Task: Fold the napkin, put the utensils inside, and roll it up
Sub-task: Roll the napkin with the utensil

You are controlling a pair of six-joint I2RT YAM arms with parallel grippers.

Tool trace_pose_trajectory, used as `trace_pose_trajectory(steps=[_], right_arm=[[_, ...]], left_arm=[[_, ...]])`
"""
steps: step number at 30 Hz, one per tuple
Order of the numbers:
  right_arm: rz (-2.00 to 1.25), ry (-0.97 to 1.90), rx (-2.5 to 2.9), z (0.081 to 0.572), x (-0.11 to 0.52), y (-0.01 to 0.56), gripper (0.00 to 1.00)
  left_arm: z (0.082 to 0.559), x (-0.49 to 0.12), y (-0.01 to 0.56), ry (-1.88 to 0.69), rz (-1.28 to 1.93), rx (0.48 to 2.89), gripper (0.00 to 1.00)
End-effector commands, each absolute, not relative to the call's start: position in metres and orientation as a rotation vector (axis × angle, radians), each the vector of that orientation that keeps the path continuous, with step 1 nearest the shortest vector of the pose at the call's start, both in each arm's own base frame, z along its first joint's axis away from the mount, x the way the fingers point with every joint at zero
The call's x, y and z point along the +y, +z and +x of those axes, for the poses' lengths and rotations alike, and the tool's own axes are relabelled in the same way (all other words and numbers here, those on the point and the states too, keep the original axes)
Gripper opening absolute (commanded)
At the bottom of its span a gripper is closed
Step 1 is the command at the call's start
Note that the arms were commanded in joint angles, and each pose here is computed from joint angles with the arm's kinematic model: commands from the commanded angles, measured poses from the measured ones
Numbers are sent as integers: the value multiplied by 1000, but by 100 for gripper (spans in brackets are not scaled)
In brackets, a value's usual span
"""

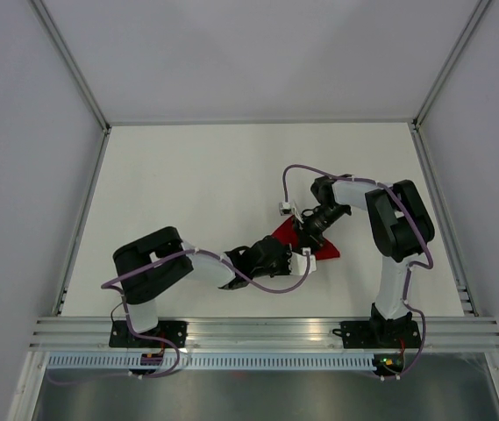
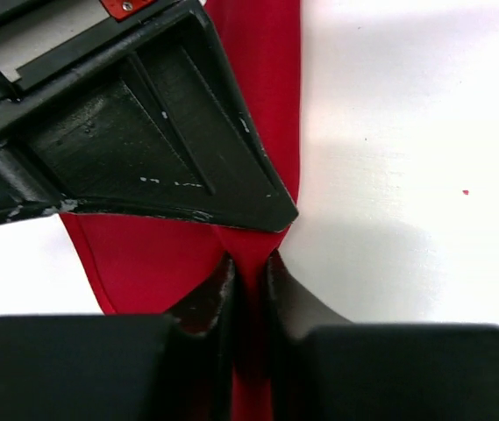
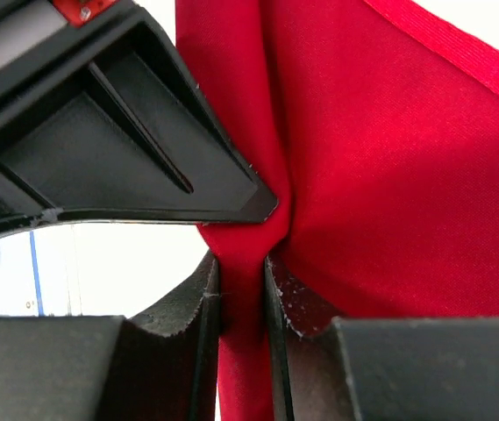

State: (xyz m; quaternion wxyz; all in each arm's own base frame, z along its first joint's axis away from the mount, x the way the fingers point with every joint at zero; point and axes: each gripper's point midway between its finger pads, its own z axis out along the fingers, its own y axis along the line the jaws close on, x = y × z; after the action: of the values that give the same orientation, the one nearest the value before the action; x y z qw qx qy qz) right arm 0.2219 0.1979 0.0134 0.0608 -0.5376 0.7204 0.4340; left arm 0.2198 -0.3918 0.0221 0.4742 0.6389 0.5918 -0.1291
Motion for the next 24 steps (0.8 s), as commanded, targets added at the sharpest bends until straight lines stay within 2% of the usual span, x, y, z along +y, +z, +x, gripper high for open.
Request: trace_pose_trajectory(steps=[1,3,4,6,7,10,16,24], right_arm=[[-1809,1145,2237,220,171,-27,13],[-1796,1128,2234,222,172,-26,16],[-1786,1117,2232,225,172,-25,23],[-1772,1073,2204,229,175,-22,31],[-1750,1059,2208,231,175,-19,39],[-1708,1011,2164,236,178,-4,47],[-1572,836,2062,260,175,35,55],[-1403,620,1931,275,159,78,60]], left_arm=[[205,-372,-18,-352,1668,1615,13],[198,-373,-22,-398,1657,1671,6],[196,-374,-23,-418,1653,1693,2],[192,-377,-21,-482,1605,1729,2],[187,-375,-24,-508,1599,1744,2],[179,-377,-25,-614,1547,1801,2],[175,-376,-26,-787,1448,1931,2],[175,-368,-24,-979,1349,2084,2]])
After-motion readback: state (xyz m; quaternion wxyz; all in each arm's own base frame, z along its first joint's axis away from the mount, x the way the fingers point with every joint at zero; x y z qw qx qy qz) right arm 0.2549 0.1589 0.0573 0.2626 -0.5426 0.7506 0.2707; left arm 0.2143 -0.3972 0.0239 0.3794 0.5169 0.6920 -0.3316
